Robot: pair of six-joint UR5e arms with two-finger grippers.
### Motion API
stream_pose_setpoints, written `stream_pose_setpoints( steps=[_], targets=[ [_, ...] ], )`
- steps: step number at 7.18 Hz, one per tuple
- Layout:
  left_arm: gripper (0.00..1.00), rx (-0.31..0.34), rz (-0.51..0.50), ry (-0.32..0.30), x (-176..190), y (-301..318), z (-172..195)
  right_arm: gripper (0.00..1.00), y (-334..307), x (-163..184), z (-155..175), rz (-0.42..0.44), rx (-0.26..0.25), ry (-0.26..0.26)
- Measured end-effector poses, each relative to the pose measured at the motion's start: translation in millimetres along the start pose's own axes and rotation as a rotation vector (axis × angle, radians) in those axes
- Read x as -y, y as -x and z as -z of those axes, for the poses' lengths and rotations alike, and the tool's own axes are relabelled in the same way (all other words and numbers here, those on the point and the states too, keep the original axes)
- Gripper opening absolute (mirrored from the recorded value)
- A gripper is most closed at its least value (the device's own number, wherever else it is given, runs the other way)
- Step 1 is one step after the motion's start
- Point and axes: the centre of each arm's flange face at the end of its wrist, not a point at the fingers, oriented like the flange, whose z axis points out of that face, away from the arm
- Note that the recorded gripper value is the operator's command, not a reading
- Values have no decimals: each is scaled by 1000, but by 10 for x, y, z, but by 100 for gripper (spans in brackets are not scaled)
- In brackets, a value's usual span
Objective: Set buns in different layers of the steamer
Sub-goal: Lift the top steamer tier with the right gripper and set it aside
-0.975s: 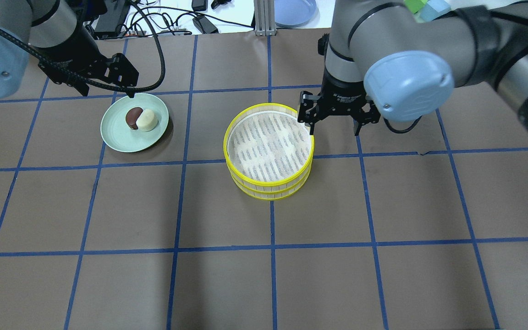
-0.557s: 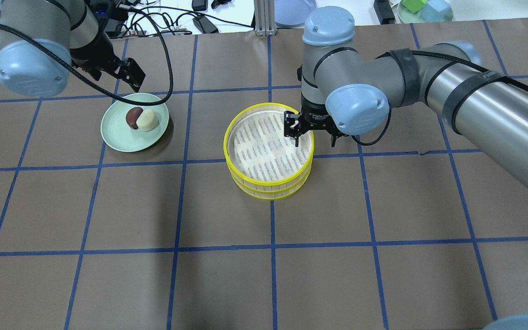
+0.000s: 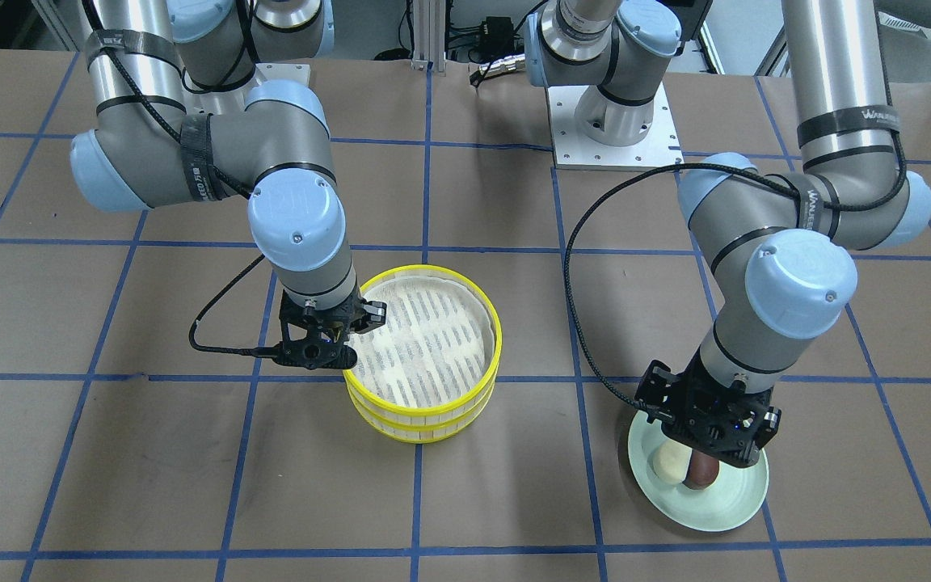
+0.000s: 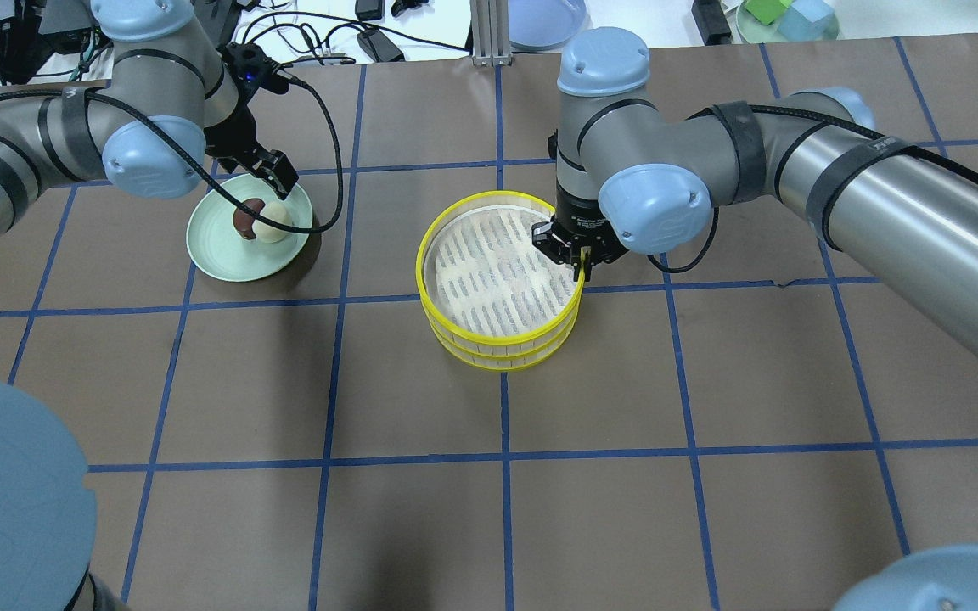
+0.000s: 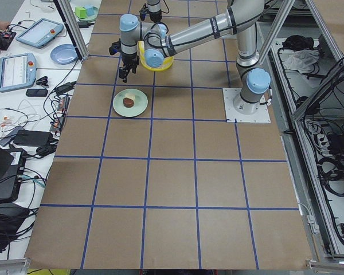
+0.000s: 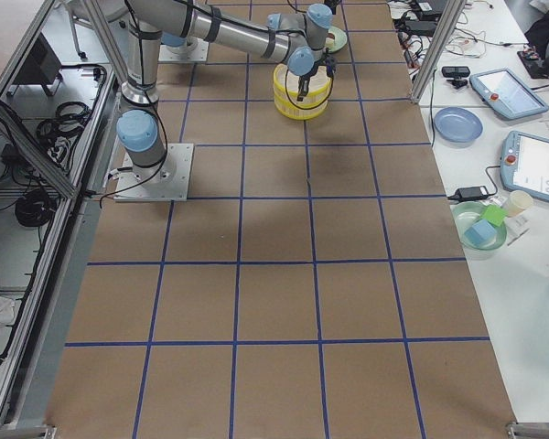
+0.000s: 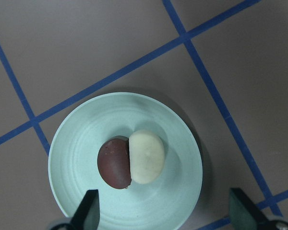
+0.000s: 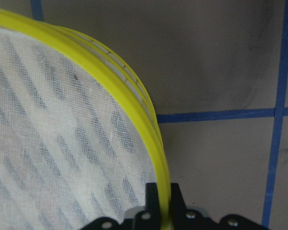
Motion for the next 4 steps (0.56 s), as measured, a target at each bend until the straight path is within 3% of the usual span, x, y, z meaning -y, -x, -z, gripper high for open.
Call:
stream_pose_setpoints(
  steps=[1, 3, 4],
  targets=[
    [71, -8, -8, 13, 17, 30, -185, 0, -42, -73, 191, 2, 16, -5],
    [52, -21, -46, 35, -8, 168, -503, 0, -332, -286, 742, 0, 45, -14],
    [47, -29, -57, 46, -23, 210, -622, 0, -612, -305, 902, -6, 48, -6]
  ],
)
